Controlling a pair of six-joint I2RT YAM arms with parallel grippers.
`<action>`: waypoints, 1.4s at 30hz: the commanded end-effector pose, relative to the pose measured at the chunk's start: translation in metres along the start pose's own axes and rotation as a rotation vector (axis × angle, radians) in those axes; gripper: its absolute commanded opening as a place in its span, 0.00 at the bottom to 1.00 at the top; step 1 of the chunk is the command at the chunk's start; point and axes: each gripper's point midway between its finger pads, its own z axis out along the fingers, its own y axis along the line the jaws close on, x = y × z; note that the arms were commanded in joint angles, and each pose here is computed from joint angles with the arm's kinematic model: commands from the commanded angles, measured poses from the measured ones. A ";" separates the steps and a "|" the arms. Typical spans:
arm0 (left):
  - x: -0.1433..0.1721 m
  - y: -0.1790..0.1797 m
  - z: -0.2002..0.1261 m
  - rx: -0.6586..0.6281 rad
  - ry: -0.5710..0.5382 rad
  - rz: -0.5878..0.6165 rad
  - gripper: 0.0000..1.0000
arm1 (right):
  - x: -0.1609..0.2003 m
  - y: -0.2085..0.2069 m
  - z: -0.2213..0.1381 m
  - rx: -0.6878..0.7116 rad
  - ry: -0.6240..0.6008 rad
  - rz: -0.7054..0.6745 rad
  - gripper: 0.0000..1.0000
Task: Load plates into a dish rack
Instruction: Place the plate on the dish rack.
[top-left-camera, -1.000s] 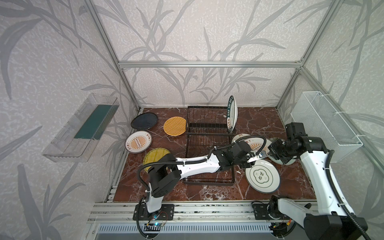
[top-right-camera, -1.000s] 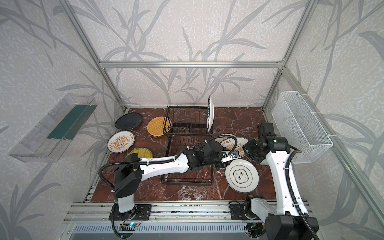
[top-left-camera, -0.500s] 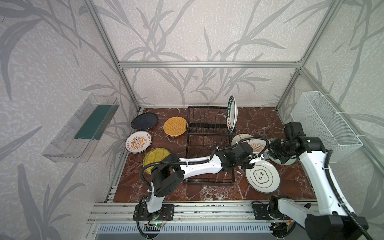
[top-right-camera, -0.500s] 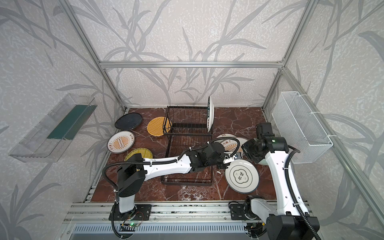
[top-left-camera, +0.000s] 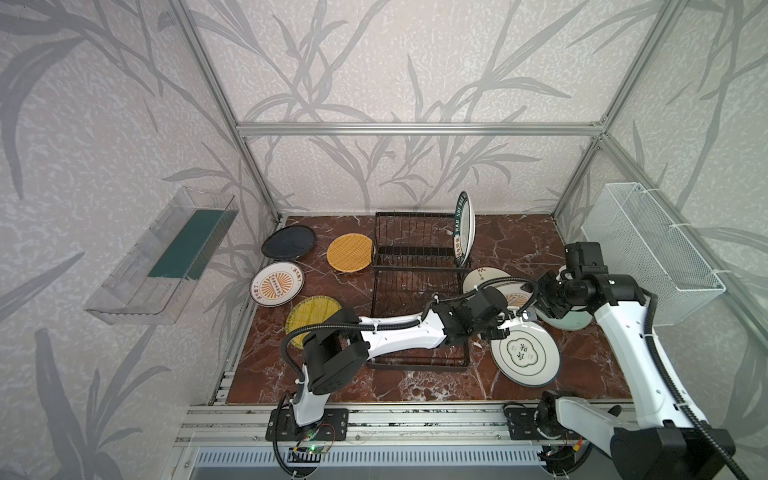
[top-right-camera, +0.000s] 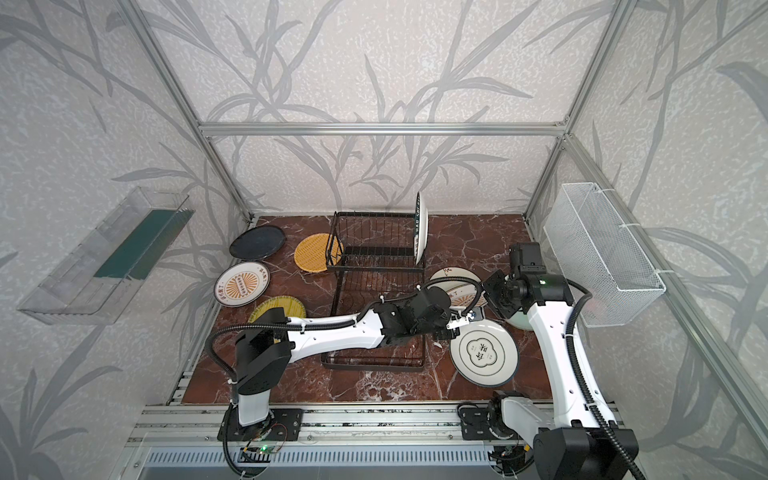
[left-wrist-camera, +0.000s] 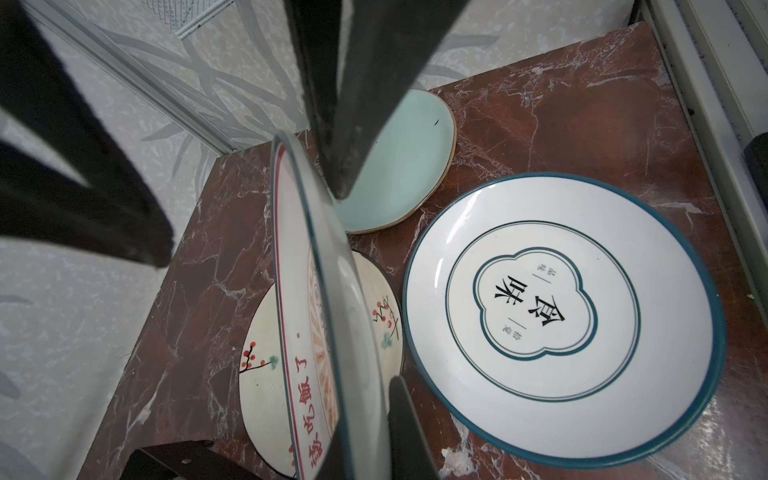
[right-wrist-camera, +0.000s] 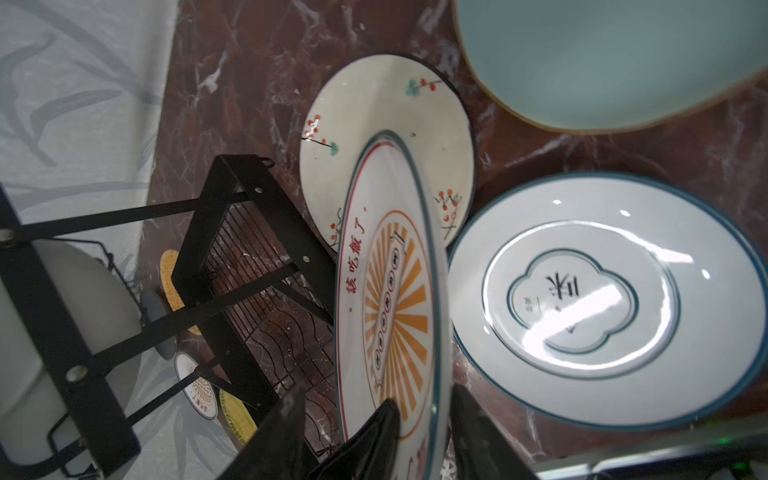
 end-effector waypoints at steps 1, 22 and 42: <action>-0.043 0.022 -0.031 -0.040 -0.114 -0.027 0.00 | -0.032 0.038 -0.002 -0.242 -0.149 -0.138 0.74; -0.094 0.050 -0.237 0.061 -0.119 -0.546 0.00 | -0.075 0.115 -0.070 -0.588 -0.443 -0.383 0.99; -0.130 0.224 -0.366 -0.368 -0.488 -1.084 0.00 | -0.026 0.165 -0.142 -0.857 -0.439 -0.468 0.99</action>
